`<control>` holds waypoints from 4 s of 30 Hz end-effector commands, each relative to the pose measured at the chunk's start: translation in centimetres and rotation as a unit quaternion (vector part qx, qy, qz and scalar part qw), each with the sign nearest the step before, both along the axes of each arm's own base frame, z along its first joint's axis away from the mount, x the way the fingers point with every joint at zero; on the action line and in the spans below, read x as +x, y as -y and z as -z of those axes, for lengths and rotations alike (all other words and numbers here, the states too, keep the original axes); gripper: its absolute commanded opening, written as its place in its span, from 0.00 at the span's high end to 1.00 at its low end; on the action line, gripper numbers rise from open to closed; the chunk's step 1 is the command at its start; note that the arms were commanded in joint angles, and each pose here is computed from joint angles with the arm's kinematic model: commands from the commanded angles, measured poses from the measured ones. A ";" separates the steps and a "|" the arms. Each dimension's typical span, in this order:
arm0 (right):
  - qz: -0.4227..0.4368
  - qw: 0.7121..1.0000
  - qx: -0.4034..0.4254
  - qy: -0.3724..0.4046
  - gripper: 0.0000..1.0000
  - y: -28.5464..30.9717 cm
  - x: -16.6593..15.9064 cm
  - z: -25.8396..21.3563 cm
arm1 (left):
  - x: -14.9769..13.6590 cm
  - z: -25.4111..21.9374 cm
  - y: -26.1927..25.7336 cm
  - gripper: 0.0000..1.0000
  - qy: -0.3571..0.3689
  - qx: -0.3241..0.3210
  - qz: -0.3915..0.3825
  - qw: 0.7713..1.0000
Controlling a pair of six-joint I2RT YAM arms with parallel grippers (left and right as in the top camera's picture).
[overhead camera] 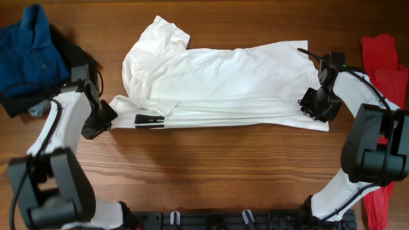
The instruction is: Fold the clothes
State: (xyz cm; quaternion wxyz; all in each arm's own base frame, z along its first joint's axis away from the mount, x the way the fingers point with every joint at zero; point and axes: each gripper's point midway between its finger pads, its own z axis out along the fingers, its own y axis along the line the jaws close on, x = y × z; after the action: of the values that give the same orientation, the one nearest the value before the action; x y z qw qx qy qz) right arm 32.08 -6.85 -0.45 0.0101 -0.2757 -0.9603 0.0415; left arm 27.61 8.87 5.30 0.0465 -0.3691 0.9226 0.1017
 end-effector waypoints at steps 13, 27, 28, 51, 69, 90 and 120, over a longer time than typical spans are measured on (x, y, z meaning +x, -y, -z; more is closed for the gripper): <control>0.007 0.997 -0.056 -0.053 0.64 2.6 -2.3 2.8 | -1.0 -2.3 -3.4 0.85 0.001 0.099 -0.026 0.995; 0.004 0.998 -0.042 -0.048 0.64 2.1 -2.1 2.9 | 4.9 -3.0 7.0 0.83 0.143 -0.183 0.094 0.968; 0.004 0.998 -0.039 -0.047 0.64 2.0 -2.0 2.9 | 5.5 -3.1 7.2 0.81 0.153 -0.180 0.101 0.967; -0.058 0.993 0.095 -0.049 0.63 -2.4 -2.5 3.0 | 6.5 4.1 9.0 0.75 0.071 -0.141 0.164 0.974; 0.050 0.976 -0.044 -0.207 0.69 1.3 -9.8 0.6 | -1.2 5.7 2.8 0.73 -0.115 -0.017 0.081 0.990; 0.035 0.994 -0.032 -0.099 0.71 1.3 -5.5 -1.0 | 0.8 -0.7 0.3 0.78 0.018 -0.008 0.016 1.000; 0.107 0.994 0.002 0.029 0.49 2.7 -4.9 -5.6 | 7.9 -7.0 6.3 0.38 0.207 -0.078 0.173 0.960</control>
State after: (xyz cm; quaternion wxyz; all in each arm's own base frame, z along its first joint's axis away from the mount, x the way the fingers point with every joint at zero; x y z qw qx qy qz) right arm 27.92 -8.45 6.15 -0.0137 -0.3521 -0.9351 0.0381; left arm 35.70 3.02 12.58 0.2358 -0.2334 0.9415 -0.0585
